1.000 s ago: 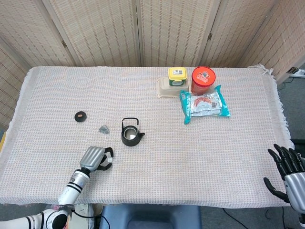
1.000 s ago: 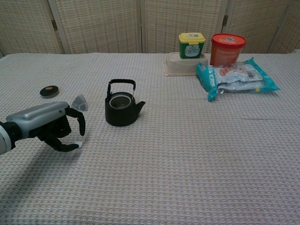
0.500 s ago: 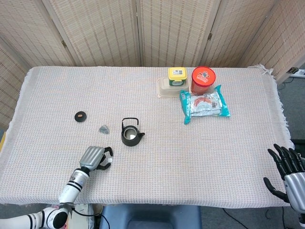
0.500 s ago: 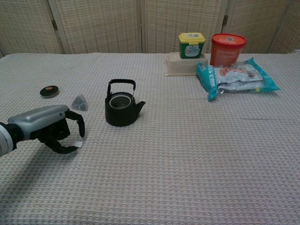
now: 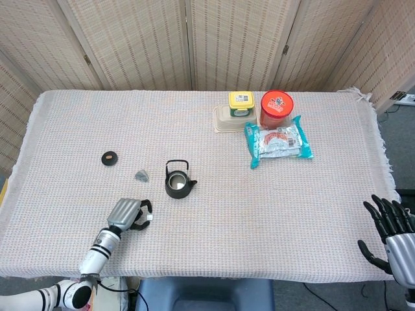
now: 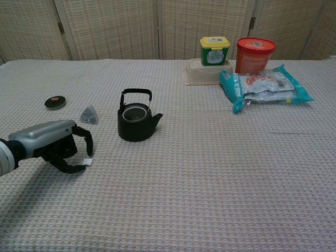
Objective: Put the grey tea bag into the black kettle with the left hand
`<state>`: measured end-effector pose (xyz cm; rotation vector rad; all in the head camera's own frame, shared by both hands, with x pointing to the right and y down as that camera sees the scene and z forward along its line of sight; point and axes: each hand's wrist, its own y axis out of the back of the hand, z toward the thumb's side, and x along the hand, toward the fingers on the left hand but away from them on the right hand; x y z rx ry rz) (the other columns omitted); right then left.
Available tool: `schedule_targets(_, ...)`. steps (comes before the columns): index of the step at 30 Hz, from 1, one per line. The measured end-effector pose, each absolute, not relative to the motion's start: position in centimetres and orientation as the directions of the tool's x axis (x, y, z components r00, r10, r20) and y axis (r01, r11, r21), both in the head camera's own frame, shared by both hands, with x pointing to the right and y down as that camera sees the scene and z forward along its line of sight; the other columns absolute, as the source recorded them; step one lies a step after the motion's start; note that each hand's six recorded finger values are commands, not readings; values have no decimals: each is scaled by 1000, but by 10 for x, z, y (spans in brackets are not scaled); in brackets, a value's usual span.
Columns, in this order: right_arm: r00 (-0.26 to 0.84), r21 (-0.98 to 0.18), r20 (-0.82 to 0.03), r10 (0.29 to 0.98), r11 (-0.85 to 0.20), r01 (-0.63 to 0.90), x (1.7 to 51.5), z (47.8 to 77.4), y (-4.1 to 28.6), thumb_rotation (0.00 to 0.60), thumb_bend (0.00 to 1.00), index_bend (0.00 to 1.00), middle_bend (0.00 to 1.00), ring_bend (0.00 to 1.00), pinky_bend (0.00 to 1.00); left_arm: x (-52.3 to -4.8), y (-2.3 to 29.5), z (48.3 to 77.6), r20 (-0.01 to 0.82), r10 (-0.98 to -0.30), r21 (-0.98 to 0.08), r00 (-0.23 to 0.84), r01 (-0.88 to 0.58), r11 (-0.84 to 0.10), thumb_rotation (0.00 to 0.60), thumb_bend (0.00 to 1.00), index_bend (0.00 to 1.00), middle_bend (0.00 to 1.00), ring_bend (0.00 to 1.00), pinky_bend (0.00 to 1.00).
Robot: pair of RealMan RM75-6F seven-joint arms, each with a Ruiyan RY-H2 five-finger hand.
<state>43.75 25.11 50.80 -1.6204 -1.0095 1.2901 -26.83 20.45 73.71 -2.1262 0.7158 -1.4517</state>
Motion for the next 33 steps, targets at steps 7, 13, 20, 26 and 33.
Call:
schedule_targets(7, 157, -932, -331, 930, -349, 97, 437, 508, 251, 600, 270, 0, 0, 0, 0, -269, 205, 738, 698, -647, -633, 306, -160, -758, 600, 337, 510, 1000, 1000, 1000)
schedule_targets(13, 155, -933, -331, 931, -348, 96, 437, 508, 251, 600, 271, 0, 0, 0, 0, -268, 204, 738, 694, -652, -635, 307, -166, -754, 600, 337, 528, 1000, 994, 1000)
schedule_targets(20, 155, -933, -331, 931, -348, 96, 437, 508, 251, 600, 271, 0, 0, 0, 0, -267, 204, 741, 697, -647, -630, 308, -167, -758, 600, 337, 529, 1000, 991, 1000)
schedule_targets(26, 157, -933, -331, 930, -348, 95, 437, 509, 251, 600, 271, 0, 0, 0, 0, -268, 204, 741, 696, -649, -631, 307, -169, -757, 600, 337, 536, 1000, 990, 1000)
schedule_targets(33, 158, -932, -335, 929, -351, 90, 436, 510, 251, 600, 270, 0, 0, 0, 0, -269, 204, 742, 693, -654, -630, 304, -185, -754, 600, 337, 560, 1000, 983, 1000)
